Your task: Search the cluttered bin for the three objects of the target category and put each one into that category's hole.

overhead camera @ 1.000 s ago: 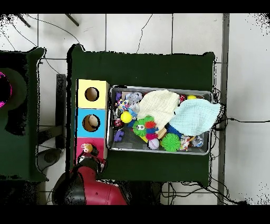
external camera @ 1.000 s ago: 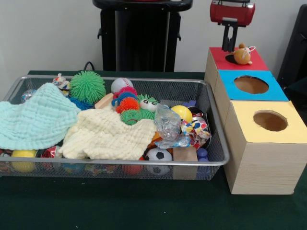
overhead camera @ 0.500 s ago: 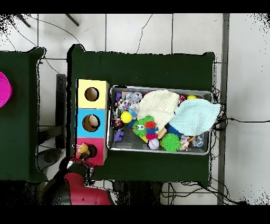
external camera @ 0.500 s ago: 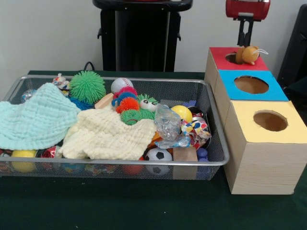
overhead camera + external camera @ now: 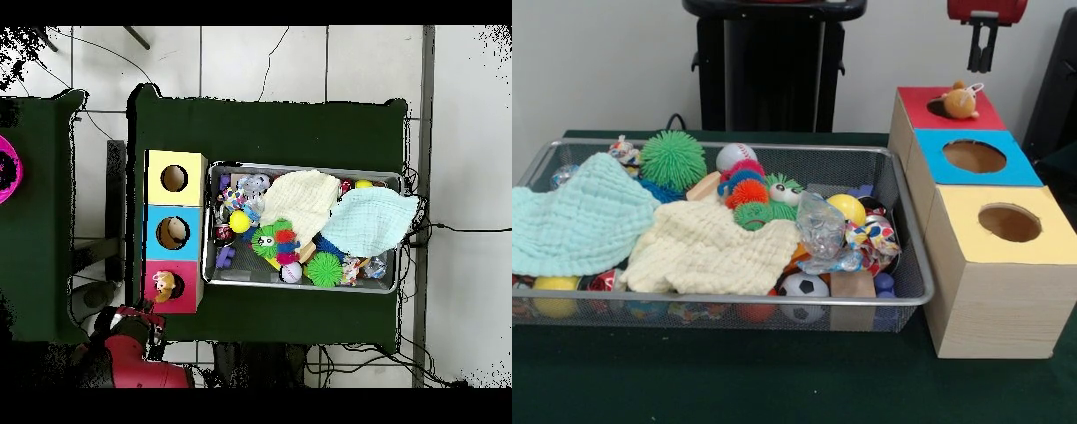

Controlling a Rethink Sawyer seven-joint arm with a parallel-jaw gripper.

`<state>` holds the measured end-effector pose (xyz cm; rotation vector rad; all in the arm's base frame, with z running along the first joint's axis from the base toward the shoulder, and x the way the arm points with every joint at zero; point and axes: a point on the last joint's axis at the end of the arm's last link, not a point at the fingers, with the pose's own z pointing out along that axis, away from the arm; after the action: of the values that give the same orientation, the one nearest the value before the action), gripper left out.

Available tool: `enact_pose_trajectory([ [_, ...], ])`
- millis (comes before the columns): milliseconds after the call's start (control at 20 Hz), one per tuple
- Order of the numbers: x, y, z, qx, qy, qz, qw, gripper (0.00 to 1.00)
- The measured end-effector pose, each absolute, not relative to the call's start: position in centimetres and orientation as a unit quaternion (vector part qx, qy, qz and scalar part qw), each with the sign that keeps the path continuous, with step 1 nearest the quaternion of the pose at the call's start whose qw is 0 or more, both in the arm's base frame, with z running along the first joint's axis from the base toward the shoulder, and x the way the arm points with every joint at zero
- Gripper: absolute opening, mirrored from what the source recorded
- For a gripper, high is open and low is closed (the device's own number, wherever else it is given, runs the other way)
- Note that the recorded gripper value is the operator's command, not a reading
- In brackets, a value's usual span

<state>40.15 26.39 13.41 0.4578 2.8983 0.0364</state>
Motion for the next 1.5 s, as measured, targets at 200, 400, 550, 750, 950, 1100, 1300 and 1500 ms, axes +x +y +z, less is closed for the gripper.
enact_pose_trajectory([
  [200,40.3,26.2,13.4,0.158,0.982,0.012,0.103,0.00],
  [400,40.7,25.5,13.4,0.166,0.981,0.011,0.103,0.00],
  [550,40.8,25.3,13.4,0.168,0.980,0.011,0.103,0.00],
  [750,40.9,24.9,12.8,0.173,0.980,0.008,0.097,0.00],
  [950,41.1,24.2,11.8,0.180,0.979,0.003,0.094,0.00],
  [1100,41.3,23.7,10.9,0.184,0.978,-0.001,0.096,0.00],
  [1300,41.2,23.5,9.6,0.184,0.978,-0.006,0.097,0.00],
  [1500,41.0,23.8,8.5,0.179,0.979,-0.007,0.096,0.00],
])
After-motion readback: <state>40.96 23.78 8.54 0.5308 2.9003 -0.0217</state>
